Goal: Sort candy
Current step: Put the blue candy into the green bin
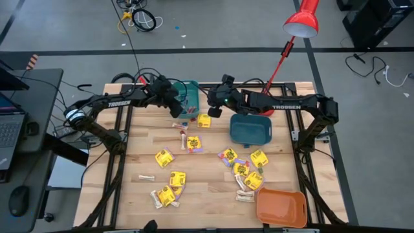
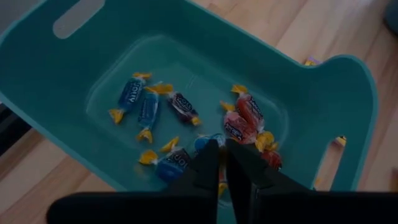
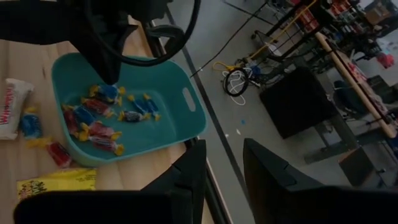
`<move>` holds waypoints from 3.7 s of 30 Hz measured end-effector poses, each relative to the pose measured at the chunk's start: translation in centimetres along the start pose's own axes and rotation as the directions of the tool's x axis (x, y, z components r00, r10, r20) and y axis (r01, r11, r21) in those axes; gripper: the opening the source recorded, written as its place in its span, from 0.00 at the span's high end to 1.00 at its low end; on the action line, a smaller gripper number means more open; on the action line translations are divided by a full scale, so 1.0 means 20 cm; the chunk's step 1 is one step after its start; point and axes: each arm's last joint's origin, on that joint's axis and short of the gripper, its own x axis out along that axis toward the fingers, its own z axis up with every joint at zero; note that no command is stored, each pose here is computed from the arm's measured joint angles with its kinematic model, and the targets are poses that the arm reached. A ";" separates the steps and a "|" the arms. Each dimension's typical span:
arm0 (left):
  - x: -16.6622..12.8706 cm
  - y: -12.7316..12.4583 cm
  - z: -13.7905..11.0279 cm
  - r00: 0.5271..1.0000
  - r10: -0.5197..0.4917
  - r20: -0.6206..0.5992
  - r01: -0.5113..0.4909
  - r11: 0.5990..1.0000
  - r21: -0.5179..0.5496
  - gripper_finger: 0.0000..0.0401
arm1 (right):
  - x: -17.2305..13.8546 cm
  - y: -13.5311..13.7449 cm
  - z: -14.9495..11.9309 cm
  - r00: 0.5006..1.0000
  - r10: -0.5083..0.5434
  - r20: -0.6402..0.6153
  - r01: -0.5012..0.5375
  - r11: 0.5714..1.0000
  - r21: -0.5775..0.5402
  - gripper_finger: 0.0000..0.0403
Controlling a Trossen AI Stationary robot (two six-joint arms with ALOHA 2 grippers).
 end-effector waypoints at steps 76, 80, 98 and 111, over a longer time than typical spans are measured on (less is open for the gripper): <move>-1.11 -0.22 -0.11 0.892 -0.089 0.443 -0.050 0.954 0.294 0.83 | 0.52 0.73 -0.23 0.903 0.405 0.145 -0.408 0.913 -0.012 0.77; -1.11 -0.22 -0.11 0.893 -0.089 0.442 -0.050 0.954 0.294 0.83 | 0.52 0.72 -0.23 0.907 0.398 0.139 -0.402 0.916 0.004 0.77; -1.00 -0.21 -0.17 0.920 -0.075 0.386 -0.046 0.954 0.296 0.83 | 0.59 0.78 -0.30 0.917 0.380 0.124 -0.392 0.914 0.103 0.77; -0.95 -0.18 -0.19 0.929 0.032 0.368 -0.145 0.948 0.282 0.83 | 0.62 0.76 -0.33 0.926 0.368 0.087 -0.377 0.916 0.135 0.77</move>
